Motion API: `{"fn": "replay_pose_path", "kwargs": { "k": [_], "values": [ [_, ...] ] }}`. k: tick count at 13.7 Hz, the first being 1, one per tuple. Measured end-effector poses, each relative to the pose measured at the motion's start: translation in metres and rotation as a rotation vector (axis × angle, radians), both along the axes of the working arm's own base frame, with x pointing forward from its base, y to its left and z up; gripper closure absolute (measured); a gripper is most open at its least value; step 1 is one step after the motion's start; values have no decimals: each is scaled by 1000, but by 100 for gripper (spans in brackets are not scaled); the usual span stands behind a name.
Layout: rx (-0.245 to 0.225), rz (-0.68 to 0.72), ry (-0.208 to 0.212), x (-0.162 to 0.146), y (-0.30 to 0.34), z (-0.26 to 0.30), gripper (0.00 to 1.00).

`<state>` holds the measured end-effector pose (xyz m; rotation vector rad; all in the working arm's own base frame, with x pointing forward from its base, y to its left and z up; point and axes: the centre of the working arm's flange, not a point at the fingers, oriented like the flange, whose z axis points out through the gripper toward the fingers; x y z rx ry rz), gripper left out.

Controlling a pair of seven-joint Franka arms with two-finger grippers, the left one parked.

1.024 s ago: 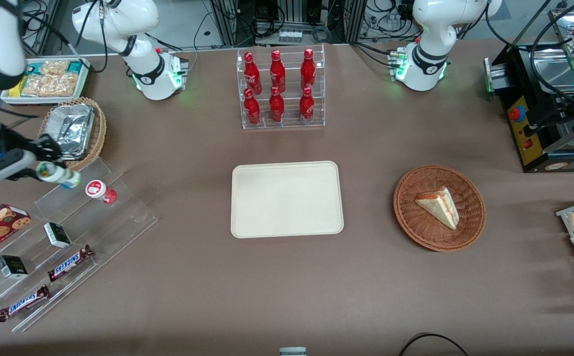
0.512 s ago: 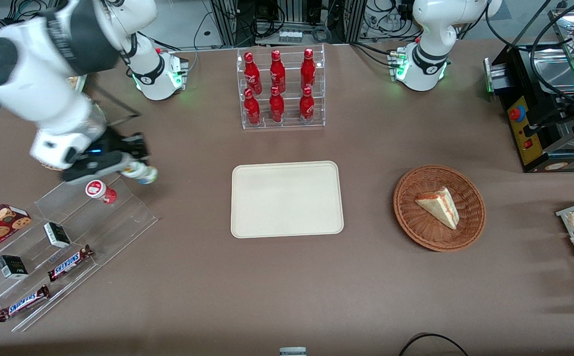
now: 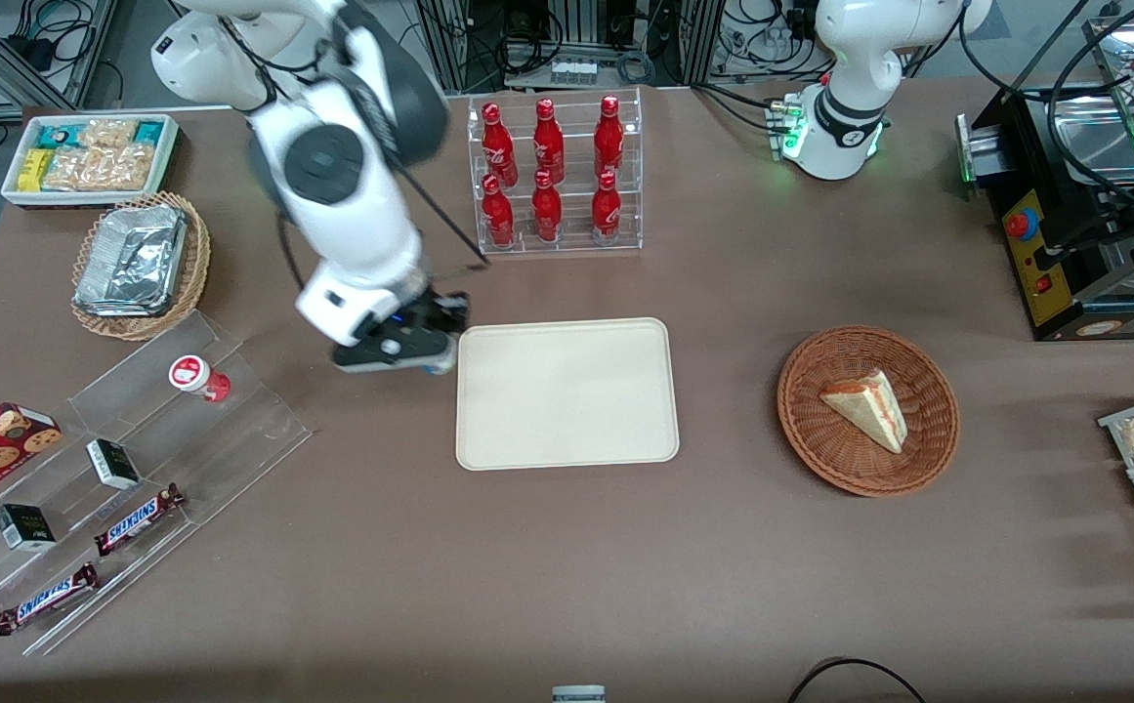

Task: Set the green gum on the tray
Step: 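Carry the gum tub over the cream tray with the right gripper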

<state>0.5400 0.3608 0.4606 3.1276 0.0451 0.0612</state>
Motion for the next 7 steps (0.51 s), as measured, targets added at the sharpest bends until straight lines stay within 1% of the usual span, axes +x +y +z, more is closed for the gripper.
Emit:
{"fn": "replay_pose_path", "kwargs": {
  "k": [2,4,7],
  "values": [
    [-5,-48,-24,3,32,-42,41],
    [-3,-88,-26,-5,64,-85,41],
    [18,-127,-45,-12,95,-136,41]
  ]
}}
